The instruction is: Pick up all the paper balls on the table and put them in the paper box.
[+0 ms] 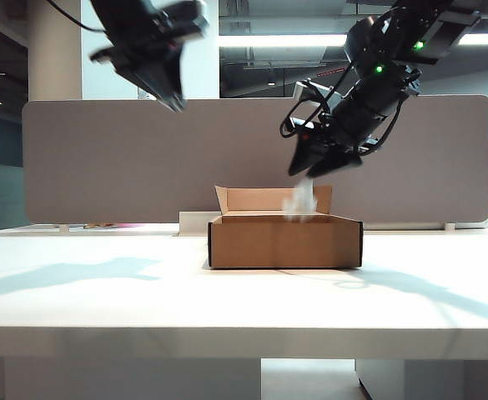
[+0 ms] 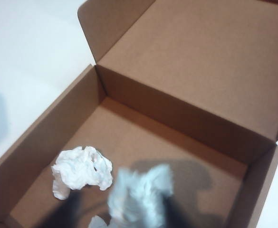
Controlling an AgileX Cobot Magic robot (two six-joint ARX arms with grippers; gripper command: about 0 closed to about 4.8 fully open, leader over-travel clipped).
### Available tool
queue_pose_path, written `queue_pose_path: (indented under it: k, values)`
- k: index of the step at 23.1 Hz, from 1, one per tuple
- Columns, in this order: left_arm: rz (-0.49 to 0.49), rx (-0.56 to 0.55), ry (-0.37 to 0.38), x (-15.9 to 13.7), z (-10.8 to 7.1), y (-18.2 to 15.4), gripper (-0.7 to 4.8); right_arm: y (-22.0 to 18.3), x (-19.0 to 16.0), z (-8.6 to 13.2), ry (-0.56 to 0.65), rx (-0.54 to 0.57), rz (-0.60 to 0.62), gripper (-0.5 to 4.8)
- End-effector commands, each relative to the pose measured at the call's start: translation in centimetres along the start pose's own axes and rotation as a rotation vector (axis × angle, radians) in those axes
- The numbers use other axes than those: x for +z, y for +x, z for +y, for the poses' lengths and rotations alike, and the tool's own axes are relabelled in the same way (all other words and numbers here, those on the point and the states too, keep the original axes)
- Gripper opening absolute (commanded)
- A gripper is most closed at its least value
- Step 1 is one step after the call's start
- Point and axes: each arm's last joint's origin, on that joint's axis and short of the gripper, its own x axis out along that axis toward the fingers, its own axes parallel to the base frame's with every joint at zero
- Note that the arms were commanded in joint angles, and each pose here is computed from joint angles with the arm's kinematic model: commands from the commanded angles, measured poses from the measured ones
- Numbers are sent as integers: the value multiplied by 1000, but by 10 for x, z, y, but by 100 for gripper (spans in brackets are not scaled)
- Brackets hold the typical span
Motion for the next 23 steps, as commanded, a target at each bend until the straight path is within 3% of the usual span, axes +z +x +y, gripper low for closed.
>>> queue_pose_path:
  k: [1, 3, 5, 7, 9, 10, 17, 23]
  values:
    - [-38, 34, -14, 2, 11, -24, 48, -2, 2, -1, 35, -3, -4, 369]
    - [-55, 51, -25, 2, 17, -36, 47, -3, 2, -1, 36, -3, 0, 394]
    - [-62, 68, -36, 1, 22, -47, 46, -8, 3, 0, 41, -2, 17, 386]
    - [-75, 85, -47, 0, 27, -57, 19, -14, 4, 2, 49, 0, 48, 335]
    - [-88, 109, -63, -6, 34, -67, -6, -23, 0, 5, 70, 19, 122, 40]
    - [-85, 115, -69, -10, 36, -69, -6, -26, -1, 6, 76, 38, 144, -10]
    - [-62, 114, -96, -65, 30, -66, -6, -62, 14, 16, 80, 64, 156, -9]
    - [-45, 66, -104, -94, 22, -65, -6, -97, 26, 25, 70, 64, 152, -9]
